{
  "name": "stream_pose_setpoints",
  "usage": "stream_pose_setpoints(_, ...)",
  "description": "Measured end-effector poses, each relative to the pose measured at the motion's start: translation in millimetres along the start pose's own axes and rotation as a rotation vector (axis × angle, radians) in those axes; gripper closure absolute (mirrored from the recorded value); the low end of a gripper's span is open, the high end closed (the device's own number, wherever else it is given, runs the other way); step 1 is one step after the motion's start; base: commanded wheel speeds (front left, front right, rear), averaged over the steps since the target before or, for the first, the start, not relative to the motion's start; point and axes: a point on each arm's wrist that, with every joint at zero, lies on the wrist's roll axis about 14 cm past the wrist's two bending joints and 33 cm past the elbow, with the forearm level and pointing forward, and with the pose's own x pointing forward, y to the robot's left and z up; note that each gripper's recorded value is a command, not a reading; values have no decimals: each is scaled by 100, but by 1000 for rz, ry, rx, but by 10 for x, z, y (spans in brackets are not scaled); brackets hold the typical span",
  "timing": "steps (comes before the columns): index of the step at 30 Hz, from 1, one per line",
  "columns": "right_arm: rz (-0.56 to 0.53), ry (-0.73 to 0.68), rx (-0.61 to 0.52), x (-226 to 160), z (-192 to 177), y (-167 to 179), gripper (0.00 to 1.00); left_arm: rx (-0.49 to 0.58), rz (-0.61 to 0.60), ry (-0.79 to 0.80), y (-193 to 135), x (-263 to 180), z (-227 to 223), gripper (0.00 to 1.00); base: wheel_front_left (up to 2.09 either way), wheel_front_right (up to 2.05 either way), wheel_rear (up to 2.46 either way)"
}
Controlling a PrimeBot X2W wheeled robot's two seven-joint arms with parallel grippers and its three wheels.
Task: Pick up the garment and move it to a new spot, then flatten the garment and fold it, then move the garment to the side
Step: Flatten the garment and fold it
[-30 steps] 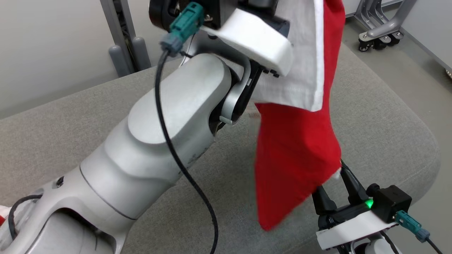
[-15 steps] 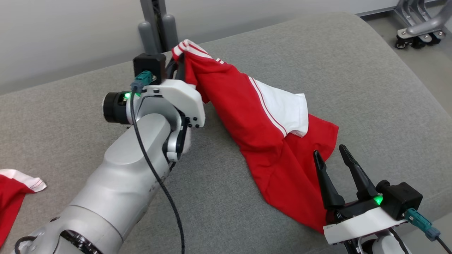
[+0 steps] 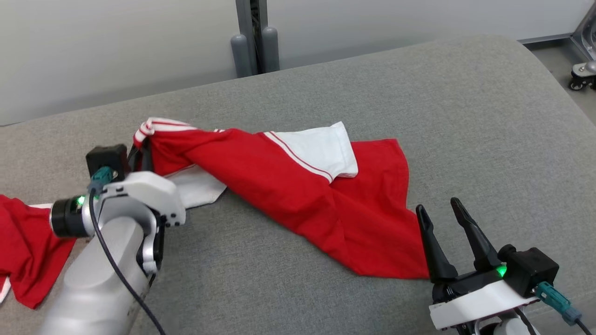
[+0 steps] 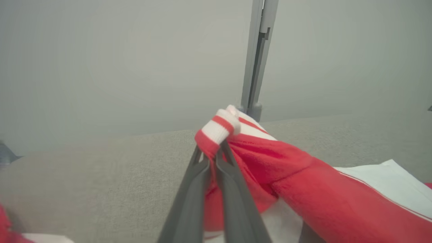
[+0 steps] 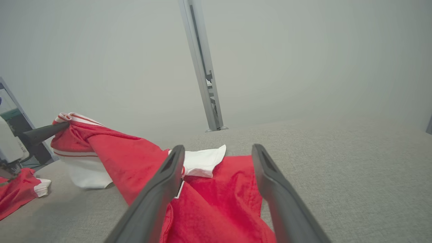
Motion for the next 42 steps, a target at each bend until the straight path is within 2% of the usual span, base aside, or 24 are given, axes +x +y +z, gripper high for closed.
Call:
stream_pose_setpoints(1,3,1,0,-10,-4,12,0,1,22,7,86,-57,-55,94,0,0,0)
stream_pose_setpoints(3,8,5,1,-29,-16,33,0,4,50,23,212,-172,-166,19,0,0,0)
stream_pose_setpoints(4,13,3,1,-28,-13,46,0,4,63,33,269,-231,-227,5,0,0,0)
stream_pose_setpoints(5,17,1,-1,-24,-5,58,0,4,74,42,315,-288,-283,0,0,0,0)
stream_pose_setpoints(9,29,3,3,-56,-13,105,0,2,106,54,453,-489,-403,0,0,0,0)
stream_pose_setpoints(15,46,-6,-2,-73,16,158,0,17,136,6,541,-722,-357,0,0,0,0)
stream_pose_setpoints(26,87,4,-8,-145,-22,290,0,-37,106,-214,268,-1222,126,0,0,0,0)
stream_pose_setpoints(35,130,32,-1,-136,-118,428,0,-30,115,-251,248,-1502,129,0,0,0,0)
stream_pose_setpoints(42,141,54,2,-168,-188,464,0,21,103,-257,184,-1685,72,0,0,0,0)
